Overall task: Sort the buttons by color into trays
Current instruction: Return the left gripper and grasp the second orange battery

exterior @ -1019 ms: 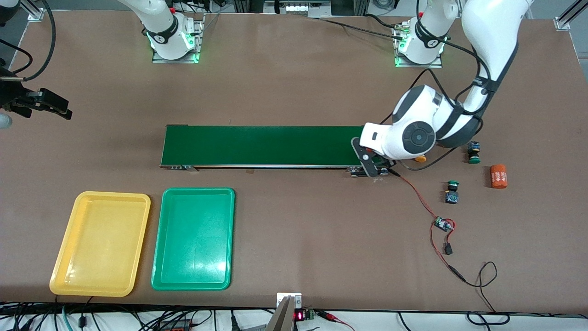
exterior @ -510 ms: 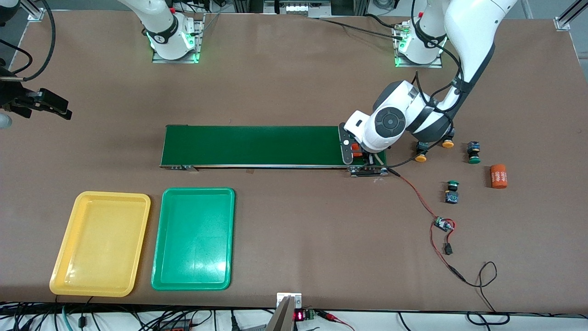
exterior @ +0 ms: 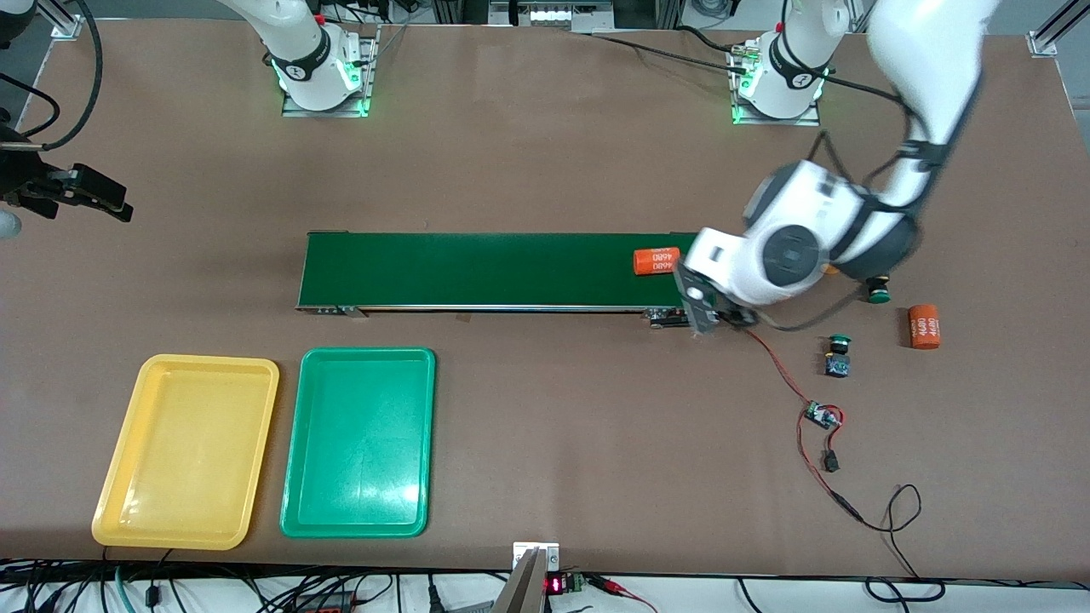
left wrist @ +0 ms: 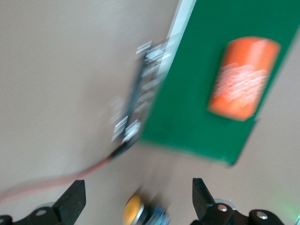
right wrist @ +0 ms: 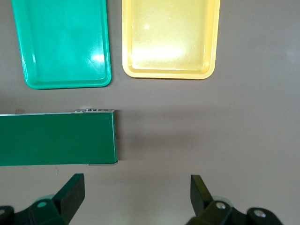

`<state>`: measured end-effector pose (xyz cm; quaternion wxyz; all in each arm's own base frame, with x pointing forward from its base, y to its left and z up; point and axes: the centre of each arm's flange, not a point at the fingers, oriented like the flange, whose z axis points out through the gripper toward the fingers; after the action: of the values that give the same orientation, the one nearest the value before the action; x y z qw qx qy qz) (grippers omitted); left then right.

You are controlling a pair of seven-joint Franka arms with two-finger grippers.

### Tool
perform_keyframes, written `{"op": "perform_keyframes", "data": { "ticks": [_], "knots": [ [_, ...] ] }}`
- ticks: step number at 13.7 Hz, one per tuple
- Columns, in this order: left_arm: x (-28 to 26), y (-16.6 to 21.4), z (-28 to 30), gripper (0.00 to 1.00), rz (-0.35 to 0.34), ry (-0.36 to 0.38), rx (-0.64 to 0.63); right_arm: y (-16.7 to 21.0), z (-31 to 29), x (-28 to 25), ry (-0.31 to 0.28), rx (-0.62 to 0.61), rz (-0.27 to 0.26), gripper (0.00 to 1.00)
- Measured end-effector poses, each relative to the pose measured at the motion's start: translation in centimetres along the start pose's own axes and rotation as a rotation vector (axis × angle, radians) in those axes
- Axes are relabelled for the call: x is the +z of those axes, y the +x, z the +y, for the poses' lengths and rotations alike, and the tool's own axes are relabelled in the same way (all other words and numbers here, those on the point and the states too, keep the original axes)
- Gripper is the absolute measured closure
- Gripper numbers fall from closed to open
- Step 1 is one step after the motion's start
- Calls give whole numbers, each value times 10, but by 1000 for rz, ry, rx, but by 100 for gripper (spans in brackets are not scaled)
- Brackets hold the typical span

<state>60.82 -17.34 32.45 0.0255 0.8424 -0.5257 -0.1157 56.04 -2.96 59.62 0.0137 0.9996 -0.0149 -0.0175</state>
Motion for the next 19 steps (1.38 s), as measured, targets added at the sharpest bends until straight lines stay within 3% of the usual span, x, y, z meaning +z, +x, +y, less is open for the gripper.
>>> {"op": "perform_keyframes", "data": {
  "ticks": [4,6,10,14,18,19],
  "knots": [
    [-14,-73,-67,0,-60,6,-427,0,0,0,0,0,0,0],
    [-1,-97,-85,0,-93,6,-565,0,0,0,0,0,-1,0],
    [30,-202,-155,0,-134,-15,-787,0,0,0,0,0,1,0],
    [99,-297,-207,0,-48,-21,-938,2,-1,2,-1,0,-3,0],
    [169,-325,-209,0,34,3,-978,5,-1,8,-4,0,-12,0],
    [180,-330,-205,6,48,7,-984,5,-2,9,-4,0,-13,0]
  ]
}}
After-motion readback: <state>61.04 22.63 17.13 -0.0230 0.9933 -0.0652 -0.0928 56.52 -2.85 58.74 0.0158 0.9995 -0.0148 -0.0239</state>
